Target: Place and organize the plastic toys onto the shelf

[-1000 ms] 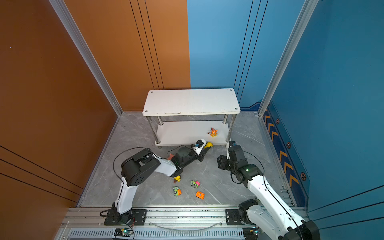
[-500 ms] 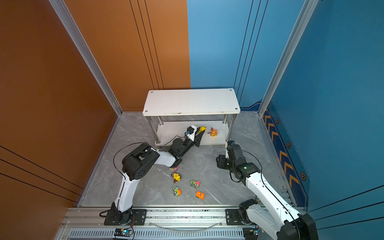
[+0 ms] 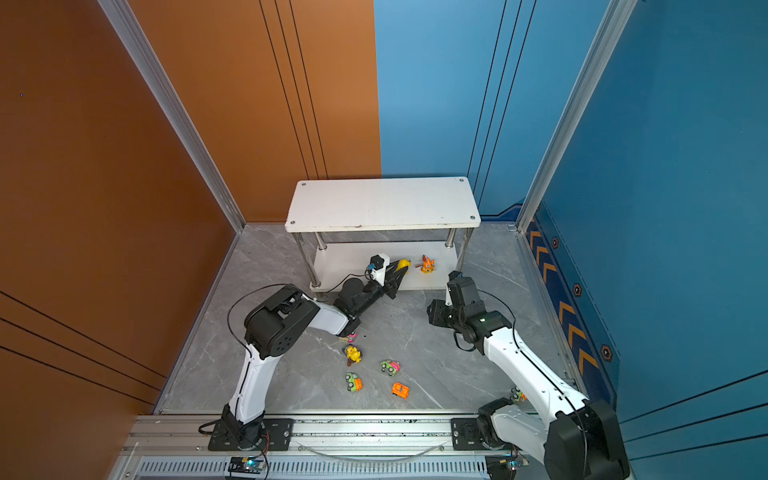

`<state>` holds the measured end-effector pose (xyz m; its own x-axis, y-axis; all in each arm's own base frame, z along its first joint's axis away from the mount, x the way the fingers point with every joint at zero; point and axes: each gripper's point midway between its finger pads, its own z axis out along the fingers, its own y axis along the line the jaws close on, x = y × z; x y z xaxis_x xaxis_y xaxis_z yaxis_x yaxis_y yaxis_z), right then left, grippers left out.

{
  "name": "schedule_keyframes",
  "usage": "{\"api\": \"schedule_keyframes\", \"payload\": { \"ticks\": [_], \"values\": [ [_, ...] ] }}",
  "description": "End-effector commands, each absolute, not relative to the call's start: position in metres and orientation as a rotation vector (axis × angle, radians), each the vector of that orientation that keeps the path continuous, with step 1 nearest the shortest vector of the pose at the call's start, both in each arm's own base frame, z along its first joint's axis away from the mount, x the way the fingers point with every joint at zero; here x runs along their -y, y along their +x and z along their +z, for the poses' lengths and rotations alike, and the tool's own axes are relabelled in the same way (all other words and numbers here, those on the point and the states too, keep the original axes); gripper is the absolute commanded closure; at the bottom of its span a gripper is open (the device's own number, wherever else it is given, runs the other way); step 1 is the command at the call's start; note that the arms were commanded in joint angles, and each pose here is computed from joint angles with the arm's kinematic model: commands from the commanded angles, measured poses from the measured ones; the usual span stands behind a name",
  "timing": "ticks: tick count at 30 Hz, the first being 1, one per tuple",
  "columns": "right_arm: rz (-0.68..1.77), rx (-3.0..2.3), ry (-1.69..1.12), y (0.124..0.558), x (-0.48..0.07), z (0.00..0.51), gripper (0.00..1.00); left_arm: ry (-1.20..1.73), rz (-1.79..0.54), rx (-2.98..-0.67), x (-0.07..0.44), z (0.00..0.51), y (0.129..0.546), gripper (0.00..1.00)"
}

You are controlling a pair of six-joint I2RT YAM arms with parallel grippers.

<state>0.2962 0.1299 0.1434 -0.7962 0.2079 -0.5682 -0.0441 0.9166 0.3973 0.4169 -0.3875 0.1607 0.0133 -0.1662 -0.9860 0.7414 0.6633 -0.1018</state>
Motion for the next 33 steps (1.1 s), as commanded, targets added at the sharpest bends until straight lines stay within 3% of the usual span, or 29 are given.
{"api": "schedule_keyframes", "payload": {
  "ticks": [1, 5, 12, 24, 33],
  "values": [
    [0.561, -2.375, 0.108, 0.308, -0.140, 0.180, 0.39, 0.646, -0.804, -1.311, 0.403, 0.178, 0.375, 1.00],
    [0.571, -2.317, 0.099, 0.315, -0.155, 0.212, 0.31, 0.759, -0.804, -1.282, 0.414, 0.175, 0.335, 1.00],
    [0.552, -2.363, 0.036, 0.311, -0.185, 0.212, 0.31, 0.839, -0.831, -1.233, 0.420, 0.184, 0.297, 1.00],
    [0.454, -2.395, 0.125, 0.294, -0.157, 0.199, 0.30, 0.853, -0.853, -1.207, 0.418, 0.194, 0.288, 1.00],
    [0.592, -2.436, 0.138, 0.296, -0.164, 0.188, 0.34, 0.861, -0.888, -1.191, 0.423, 0.199, 0.284, 1.00]
  ]
}}
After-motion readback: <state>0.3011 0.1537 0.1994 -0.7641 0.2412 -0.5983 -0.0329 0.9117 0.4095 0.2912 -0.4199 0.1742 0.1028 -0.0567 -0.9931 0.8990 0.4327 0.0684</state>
